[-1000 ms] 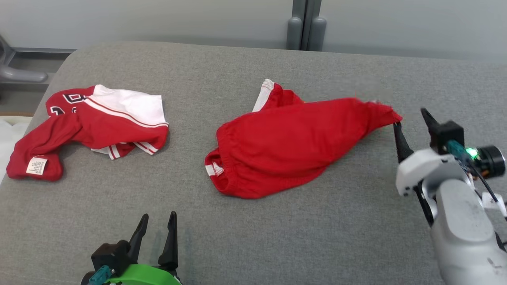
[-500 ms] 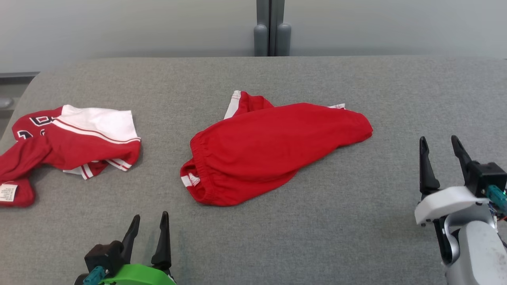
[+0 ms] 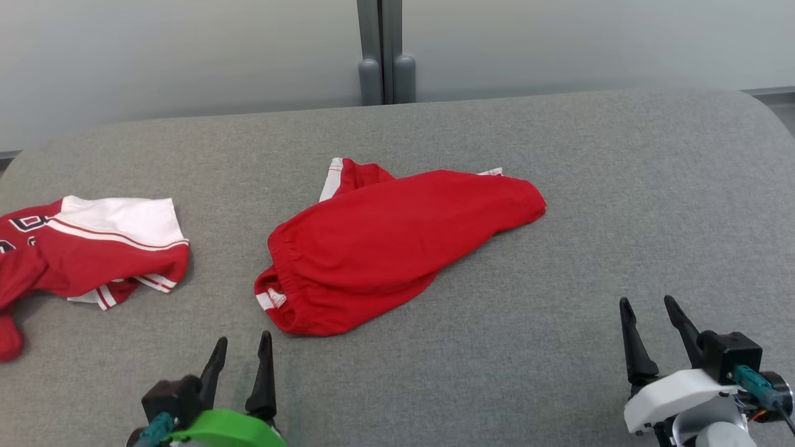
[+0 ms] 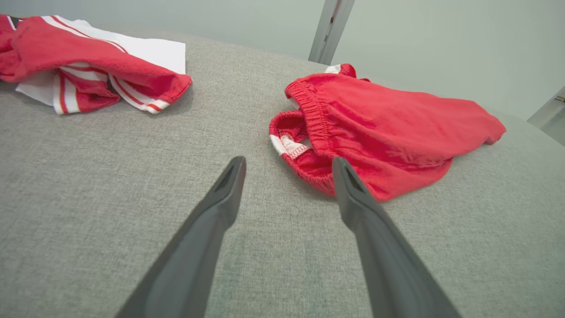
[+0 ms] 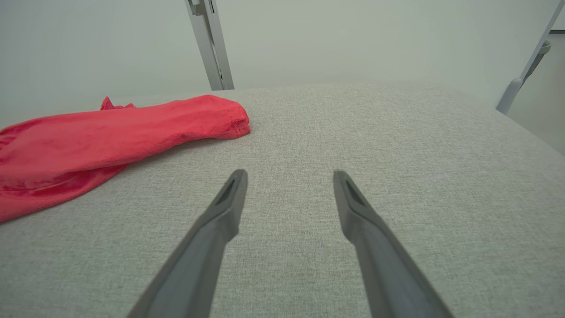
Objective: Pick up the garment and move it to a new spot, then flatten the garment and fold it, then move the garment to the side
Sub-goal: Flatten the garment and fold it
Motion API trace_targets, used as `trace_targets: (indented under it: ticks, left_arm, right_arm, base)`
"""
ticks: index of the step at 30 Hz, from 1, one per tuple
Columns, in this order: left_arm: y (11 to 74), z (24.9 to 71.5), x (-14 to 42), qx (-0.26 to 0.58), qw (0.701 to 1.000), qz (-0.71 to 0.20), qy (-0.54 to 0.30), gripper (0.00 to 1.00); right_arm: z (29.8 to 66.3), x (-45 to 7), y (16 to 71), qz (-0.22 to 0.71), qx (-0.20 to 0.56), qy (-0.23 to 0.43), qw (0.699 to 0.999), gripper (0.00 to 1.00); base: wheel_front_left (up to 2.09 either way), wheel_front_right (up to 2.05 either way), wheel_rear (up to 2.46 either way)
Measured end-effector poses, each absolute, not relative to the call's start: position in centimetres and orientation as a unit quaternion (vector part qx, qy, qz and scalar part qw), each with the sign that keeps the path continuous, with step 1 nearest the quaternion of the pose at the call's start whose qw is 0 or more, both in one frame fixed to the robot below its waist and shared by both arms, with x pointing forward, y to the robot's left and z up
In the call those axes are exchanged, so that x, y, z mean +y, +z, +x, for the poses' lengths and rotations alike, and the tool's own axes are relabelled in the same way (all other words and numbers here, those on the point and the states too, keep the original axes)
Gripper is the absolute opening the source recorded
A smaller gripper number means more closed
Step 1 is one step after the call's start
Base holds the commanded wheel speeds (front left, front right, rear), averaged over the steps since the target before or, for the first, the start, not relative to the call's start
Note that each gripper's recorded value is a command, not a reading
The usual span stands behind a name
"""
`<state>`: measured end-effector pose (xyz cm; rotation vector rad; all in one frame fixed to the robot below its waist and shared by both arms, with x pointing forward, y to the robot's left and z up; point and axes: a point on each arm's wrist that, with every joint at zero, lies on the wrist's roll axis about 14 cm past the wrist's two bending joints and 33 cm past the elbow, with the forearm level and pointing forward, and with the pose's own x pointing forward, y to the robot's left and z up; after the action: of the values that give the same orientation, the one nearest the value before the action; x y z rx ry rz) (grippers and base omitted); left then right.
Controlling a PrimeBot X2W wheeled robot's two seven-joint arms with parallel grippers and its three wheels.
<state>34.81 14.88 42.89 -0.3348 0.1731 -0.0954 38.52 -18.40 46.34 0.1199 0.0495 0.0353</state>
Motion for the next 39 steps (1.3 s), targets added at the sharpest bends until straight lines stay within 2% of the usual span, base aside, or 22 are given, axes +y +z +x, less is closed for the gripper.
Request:
trace_targets:
  ticks: [6, 14, 24, 30, 34, 35, 36, 39]
  left_arm:
    - [43.7, 39.0, 12.4, 0.087, 0.974, -0.183, -0.098, 1.00]
    - [43.7, 45.1, 12.9, 0.107, 0.970, -0.183, -0.119, 1.00]
    - [39.0, 46.1, 11.1, 0.215, 0.944, -0.201, -0.148, 1.00]
    - [37.6, 46.5, 12.3, 0.232, 0.946, -0.189, -0.129, 1.00]
    - [38.0, 46.7, 11.3, 0.226, 0.945, -0.183, -0.149, 1.00]
    - [38.4, 46.9, 10.9, 0.220, 0.946, -0.182, -0.156, 0.67]
    - [38.6, 47.0, 10.7, 0.217, 0.946, -0.171, -0.167, 0.00]
    - [39.0, 47.3, 10.5, 0.211, 0.948, -0.159, -0.178, 0.00]
  right_arm:
    - [40.1, -17.8, 47.0, 0.059, 0.014, 0.027, 0.998, 1.00]
    - [40.8, -17.8, 45.7, 0.057, 0.032, 0.028, 0.997, 1.00]
    - [40.3, -19.7, 44.0, 0.053, 0.056, 0.000, 0.997, 1.00]
    - [40.0, -20.0, 43.6, 0.053, 0.063, -0.004, 0.997, 1.00]
    - [40.1, -19.6, 43.5, 0.055, 0.064, 0.002, 0.996, 1.00]
    - [40.1, -19.5, 43.5, 0.055, 0.065, 0.003, 0.996, 1.00]
    - [40.1, -19.4, 43.4, 0.055, 0.065, 0.004, 0.996, 1.00]
    - [40.2, -19.3, 43.4, 0.056, 0.065, 0.007, 0.996, 1.00]
  base:
    - [0.00, 0.00, 0.00]
    - [0.00, 0.00, 0.00]
    - [0.00, 0.00, 0.00]
    - [0.00, 0.00, 0.00]
    - [0.00, 0.00, 0.00]
    - [0.00, 0.00, 0.00]
    - [0.00, 0.00, 0.00]
    - [0.00, 0.00, 0.00]
